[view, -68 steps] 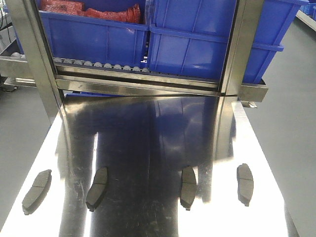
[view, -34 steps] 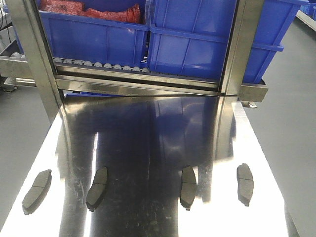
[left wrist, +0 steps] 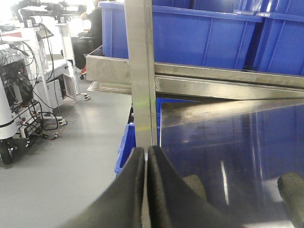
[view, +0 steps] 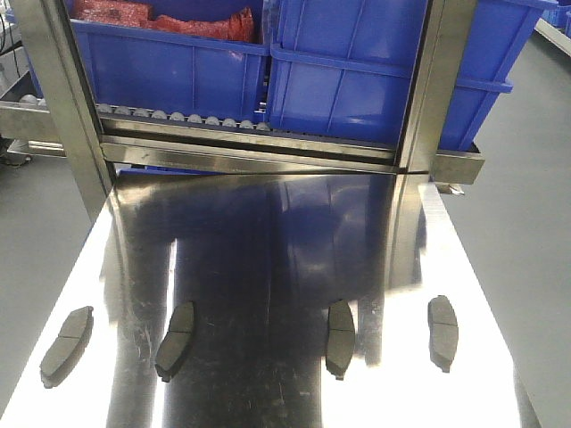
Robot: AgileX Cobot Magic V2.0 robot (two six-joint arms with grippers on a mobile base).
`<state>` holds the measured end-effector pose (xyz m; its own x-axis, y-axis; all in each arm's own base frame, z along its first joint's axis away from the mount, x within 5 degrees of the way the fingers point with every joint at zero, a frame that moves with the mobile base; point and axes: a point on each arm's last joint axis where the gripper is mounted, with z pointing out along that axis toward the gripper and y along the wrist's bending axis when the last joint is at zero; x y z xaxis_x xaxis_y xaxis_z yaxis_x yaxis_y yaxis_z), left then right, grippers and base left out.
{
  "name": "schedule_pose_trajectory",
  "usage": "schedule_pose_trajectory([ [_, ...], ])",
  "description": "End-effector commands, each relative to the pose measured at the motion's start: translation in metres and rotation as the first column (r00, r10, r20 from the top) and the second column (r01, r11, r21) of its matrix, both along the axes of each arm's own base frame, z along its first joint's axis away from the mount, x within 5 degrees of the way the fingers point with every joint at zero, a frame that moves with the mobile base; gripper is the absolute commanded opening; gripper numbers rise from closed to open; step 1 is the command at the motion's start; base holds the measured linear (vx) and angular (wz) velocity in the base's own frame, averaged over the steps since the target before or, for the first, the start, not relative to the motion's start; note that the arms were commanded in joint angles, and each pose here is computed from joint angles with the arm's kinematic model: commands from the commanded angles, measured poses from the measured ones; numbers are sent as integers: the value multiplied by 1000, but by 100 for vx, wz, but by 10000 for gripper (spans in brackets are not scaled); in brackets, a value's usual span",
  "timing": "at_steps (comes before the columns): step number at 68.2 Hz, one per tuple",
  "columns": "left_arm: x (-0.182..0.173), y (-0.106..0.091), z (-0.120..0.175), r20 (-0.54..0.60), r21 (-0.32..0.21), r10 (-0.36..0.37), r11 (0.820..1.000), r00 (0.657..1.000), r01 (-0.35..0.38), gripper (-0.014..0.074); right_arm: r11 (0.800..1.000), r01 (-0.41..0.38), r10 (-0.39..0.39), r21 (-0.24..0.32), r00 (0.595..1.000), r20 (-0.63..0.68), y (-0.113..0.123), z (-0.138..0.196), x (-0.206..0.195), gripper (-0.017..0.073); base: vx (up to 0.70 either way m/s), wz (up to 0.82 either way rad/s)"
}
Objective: Move and align brake pads A on conveyor
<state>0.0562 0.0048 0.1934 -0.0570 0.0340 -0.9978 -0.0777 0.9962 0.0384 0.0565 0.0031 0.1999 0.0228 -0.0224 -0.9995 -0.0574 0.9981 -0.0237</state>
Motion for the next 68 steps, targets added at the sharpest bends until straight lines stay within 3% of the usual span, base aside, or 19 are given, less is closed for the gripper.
schedule_pose_trajectory([
  [1, 0, -1, 6, 121, -5, -7, 1000, 993, 7, -6, 1000, -5, 5, 0, 997, 71, 0, 3, -1, -11, 0, 0],
  [18, -6, -2, 35, 346, 22, -21, 1000, 938, 14, -6, 1000, -5, 5, 0, 997, 71, 0, 3, -1, -11, 0, 0],
  [30, -8, -2, 64, 379, -1, -15, 1000, 925, 16, -6, 1000, -5, 5, 0, 997, 71, 0, 3, -1, -11, 0, 0],
  [38, 3, -1, 81, 275, -11, -10, 1000, 962, 13, -6, 1000, -5, 5, 0, 997, 71, 0, 3, -1, -11, 0, 0],
  [50, 32, 2, 97, -20, -35, -3, 999, 1000, 3, -6, 1000, -5, 5, 0, 997, 71, 0, 3, -1, -11, 0, 0],
  [56, 43, 3, 98, -177, -46, -1, 999, 984, -7, -6, 1000, -5, 5, 0, 997, 71, 0, 3, -1, -11, 0, 0],
  [68, 60, 4, 85, -429, -64, -5, 998, 903, -25, -6, 1000, -5, 5, 0, 997, 71, 0, 3, -1, -11, 0, 0],
])
